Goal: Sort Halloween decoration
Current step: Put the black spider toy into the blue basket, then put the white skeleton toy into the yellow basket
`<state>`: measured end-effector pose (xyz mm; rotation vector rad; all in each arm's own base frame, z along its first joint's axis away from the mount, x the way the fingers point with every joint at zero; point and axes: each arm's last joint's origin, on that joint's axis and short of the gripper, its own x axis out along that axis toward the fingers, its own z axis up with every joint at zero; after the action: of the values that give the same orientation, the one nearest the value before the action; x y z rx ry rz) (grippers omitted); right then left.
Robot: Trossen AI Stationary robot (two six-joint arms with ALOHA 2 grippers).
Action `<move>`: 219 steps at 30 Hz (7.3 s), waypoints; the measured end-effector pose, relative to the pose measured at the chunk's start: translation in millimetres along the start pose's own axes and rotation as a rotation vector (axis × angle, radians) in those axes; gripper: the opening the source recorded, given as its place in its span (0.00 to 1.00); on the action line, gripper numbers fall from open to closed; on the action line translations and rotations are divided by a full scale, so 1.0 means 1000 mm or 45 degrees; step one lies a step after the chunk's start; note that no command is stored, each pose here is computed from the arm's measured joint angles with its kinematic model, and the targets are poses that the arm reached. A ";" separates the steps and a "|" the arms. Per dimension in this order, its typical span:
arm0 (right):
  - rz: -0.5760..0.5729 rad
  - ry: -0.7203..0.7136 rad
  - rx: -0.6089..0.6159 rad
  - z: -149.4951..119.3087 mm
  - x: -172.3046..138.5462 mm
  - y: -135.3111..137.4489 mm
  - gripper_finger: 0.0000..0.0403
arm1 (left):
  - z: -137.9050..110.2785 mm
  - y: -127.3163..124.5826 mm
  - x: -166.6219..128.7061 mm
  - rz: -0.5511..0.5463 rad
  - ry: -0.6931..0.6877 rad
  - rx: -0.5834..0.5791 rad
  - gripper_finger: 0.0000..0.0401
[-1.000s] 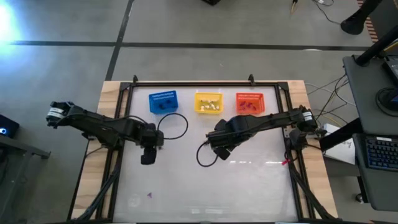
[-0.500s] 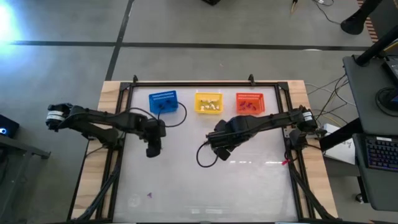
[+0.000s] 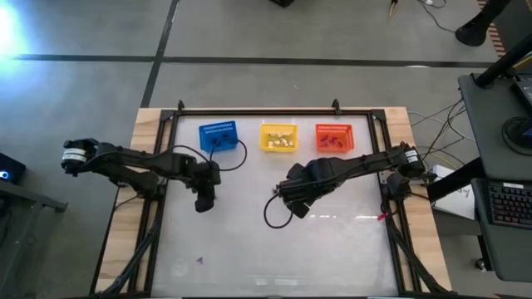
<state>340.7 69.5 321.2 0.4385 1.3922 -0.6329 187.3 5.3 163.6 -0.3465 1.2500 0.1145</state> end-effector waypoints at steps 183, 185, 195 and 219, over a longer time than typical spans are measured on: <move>-0.309 0.134 1.141 -0.054 0.208 -0.126 0.04 | 0.028 0.096 -0.167 0.158 -0.434 -0.130 0.31; -0.298 0.132 1.123 -0.054 0.207 -0.126 0.04 | 0.028 0.096 -0.167 0.158 -0.434 -0.131 0.31; -0.141 -0.001 1.058 -0.039 0.172 -0.123 0.03 | 0.028 0.096 -0.167 0.158 -0.434 -0.134 0.31; 0.135 -0.570 0.880 0.027 0.111 -0.126 0.03 | 0.029 0.096 -0.167 0.160 -0.436 -0.134 0.31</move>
<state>286.6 -60.5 225.7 0.8507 0.6928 -1.0517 134.1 121.8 310.3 -0.3237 0.9276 0.3345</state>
